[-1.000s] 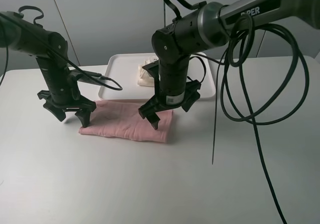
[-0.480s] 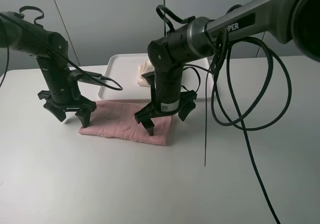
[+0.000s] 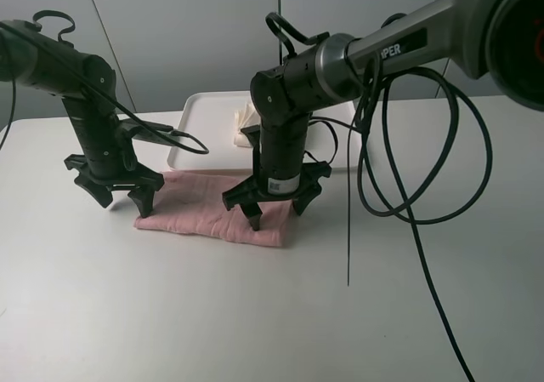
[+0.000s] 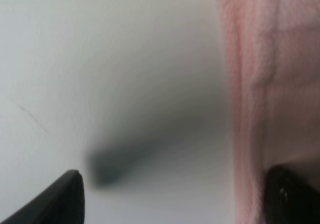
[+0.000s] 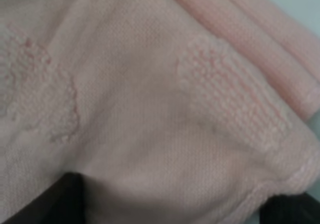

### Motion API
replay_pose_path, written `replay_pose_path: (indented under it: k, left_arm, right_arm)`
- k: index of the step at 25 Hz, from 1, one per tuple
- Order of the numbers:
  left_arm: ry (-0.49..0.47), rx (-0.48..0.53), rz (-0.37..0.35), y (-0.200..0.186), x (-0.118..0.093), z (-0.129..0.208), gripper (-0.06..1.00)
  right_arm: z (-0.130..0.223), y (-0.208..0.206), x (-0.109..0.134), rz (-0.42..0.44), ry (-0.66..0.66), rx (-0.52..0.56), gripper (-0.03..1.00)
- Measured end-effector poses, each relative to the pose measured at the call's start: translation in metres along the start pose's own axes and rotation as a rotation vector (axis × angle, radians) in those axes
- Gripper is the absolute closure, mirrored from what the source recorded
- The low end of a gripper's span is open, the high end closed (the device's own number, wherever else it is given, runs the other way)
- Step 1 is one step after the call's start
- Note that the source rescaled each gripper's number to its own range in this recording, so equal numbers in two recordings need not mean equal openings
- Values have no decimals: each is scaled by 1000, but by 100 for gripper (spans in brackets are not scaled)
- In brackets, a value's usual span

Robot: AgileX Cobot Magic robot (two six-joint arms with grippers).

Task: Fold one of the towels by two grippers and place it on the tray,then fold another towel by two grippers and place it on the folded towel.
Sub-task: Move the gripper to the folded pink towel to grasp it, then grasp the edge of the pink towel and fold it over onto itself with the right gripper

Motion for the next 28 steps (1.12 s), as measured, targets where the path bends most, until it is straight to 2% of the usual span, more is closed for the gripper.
replay_pose_path:
  k: [8, 11, 13, 16, 21, 28]
  left_arm:
    - [0, 2, 0, 1, 0, 0, 2]
    - [0, 2, 0, 1, 0, 0, 2]
    - [0, 2, 0, 1, 0, 0, 2]
    - [0, 2, 0, 1, 0, 0, 2]
    - [0, 2, 0, 1, 0, 0, 2]
    - [0, 2, 0, 1, 0, 0, 2]
  right_arm:
    - [-1, 1, 0, 0, 0, -1, 21]
    - [-1, 4, 0, 2, 0, 7, 25]
    - [-1, 5, 1, 0, 3, 8, 31]
    - [-2, 5, 4, -16, 14, 10, 48]
    - [-2, 6, 10, -44, 7, 5, 90]
    - [-2, 5, 11, -46, 0, -2, 91]
Point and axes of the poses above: a point on each arm's last joint axis where the gripper is mounted, y pointing out along that axis toward the gripper, x along the wrist's bending axis when the last joint is at zero, z = x × y, the point moved 4 cm from there along y, pointing out along that axis toward the gripper, and after that the axes turned 1 degree about y, right-handed, at the moved point
